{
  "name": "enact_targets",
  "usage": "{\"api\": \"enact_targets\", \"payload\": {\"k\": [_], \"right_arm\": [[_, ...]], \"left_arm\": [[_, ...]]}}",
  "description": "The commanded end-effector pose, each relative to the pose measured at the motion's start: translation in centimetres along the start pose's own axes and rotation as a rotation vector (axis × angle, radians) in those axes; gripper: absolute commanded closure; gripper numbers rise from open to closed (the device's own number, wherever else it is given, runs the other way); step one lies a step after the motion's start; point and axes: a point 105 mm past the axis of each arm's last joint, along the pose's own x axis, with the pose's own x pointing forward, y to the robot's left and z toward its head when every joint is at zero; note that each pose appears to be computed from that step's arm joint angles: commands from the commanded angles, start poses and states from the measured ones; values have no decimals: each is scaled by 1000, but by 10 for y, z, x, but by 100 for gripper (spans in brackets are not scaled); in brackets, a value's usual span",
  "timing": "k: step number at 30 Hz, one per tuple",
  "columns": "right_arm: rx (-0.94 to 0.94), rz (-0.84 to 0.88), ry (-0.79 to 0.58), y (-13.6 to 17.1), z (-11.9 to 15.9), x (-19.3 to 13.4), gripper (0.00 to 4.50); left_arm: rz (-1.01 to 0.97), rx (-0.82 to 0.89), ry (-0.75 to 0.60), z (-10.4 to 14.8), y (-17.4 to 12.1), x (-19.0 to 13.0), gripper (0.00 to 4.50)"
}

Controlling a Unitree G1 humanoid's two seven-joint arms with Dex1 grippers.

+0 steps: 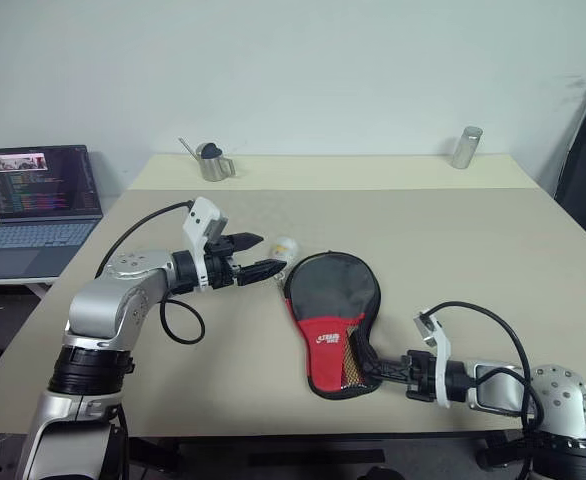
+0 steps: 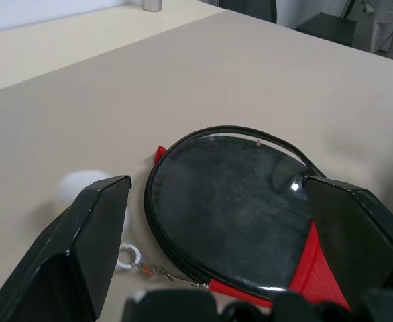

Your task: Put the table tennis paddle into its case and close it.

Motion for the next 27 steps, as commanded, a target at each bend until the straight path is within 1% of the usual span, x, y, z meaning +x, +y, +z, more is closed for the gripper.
{"api": "enact_targets", "payload": {"k": [1,4,10,17,20,23,26,27], "right_arm": [[-2,78,110,14,-23,3,445],[-10,110,133,19,-30,-1,445],[0,125,130,21,-32,-2,445],[-12,49,67,9,-17,-5,445],[-23,44,57,8,-12,-8,368],[-48,23,47,5,-5,-15,265],[-107,0,37,3,5,-30,159],[-148,-15,45,3,7,-39,120]], "left_arm": [[2,57,-38,17,1,-2,0],[11,59,-38,16,3,-3,0],[27,57,-28,13,4,-4,0],[33,61,-31,14,7,-4,0],[34,62,-33,14,7,-3,0],[36,64,-34,15,8,-3,0],[57,69,-43,16,11,-4,0],[73,72,-49,17,14,-4,0]]}}
